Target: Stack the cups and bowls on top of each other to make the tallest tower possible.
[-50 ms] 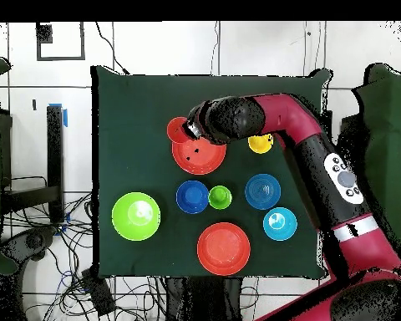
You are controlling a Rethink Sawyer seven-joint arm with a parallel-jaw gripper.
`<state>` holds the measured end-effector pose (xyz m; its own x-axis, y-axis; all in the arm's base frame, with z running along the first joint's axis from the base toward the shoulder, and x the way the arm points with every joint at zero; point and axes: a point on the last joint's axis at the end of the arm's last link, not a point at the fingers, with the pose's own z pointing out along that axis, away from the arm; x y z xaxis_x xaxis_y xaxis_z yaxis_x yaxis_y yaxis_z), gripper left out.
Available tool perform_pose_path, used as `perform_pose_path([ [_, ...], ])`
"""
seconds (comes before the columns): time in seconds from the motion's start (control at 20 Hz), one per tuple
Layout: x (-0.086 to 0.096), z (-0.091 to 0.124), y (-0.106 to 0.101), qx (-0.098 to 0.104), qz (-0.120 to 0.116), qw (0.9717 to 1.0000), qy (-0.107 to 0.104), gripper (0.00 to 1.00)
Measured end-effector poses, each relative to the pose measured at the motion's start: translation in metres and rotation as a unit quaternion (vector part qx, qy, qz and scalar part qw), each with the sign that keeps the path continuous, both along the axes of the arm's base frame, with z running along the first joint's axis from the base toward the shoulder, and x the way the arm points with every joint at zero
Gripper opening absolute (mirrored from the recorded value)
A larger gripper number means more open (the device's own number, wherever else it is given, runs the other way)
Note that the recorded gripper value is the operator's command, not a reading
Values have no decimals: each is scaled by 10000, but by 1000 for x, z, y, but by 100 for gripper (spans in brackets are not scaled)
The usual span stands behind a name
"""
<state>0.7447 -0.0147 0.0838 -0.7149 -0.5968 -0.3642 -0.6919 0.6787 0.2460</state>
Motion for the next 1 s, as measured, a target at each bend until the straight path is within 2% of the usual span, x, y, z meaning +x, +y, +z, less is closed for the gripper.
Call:
perform_pose_path([
  [0.25, 0, -3, -7, 70, -82, 9999, -27, 0],
  [0.7, 0, -1, 1, 132, -33, 9999, -60, 0],
  [1.0, 1, 0, 3, 146, -41, 9997, -167, 0],
])
